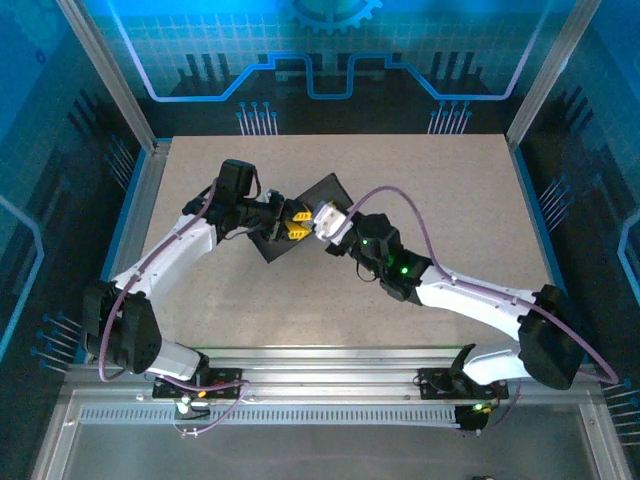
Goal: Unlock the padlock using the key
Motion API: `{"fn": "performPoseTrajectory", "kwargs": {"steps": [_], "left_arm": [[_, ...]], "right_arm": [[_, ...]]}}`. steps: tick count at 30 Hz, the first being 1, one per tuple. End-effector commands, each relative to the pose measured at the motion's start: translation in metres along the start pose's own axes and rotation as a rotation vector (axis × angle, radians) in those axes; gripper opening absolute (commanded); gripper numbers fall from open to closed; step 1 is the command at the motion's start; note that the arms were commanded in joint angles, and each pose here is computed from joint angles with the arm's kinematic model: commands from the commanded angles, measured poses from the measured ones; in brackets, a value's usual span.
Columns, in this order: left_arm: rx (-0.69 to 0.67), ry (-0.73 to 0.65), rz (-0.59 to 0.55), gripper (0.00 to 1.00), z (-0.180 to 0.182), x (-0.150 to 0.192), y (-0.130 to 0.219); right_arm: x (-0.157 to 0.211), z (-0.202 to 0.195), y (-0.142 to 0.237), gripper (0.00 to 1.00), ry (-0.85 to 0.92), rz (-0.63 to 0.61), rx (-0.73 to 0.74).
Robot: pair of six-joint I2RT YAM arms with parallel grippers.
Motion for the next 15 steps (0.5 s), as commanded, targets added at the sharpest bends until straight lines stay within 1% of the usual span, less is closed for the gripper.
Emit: {"fn": "performPoseTrajectory", "kwargs": {"steps": [1,6,8,11,13,15], "left_arm": [[0.097,-0.122,0.038,0.00,-0.034,0.019,0.012],[0.099,-0.123,0.039,0.00,-0.035,0.020,0.012],[0.098,-0.123,0.040,0.00,-0.035,0.019,0.012],[0.099,-0.124,0.041,0.00,-0.036,0.020,0.013],[0.100,-0.124,0.039,0.00,-0.036,0.020,0.013],[0.101,-0.127,0.039,0.00,-0.037,0.019,0.013]], "right_arm": [[-0.027,-0.040,0.010,0.27,-0.227,-0.046,0.118],[-0.023,-0.050,0.017,0.27,-0.251,-0.011,0.135],[-0.022,-0.047,0.021,0.28,-0.225,-0.001,0.102],[-0.012,-0.035,0.028,0.29,-0.130,0.012,0.019],[0.005,-0.020,0.032,0.30,-0.027,0.033,-0.044],[0.013,-0.016,0.036,0.30,0.057,0.005,-0.048]]}}
Point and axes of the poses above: each hand's point on the last joint's axis, 136 mm out from that joint toward the fingers, its own y axis back along the fingers, its own z axis along the line the jaws close on, x = y × z, the point moved 2 cm from there along y, back along the fingers, and after that the axes turned 6 degrees about -y, right-handed, at the moved point
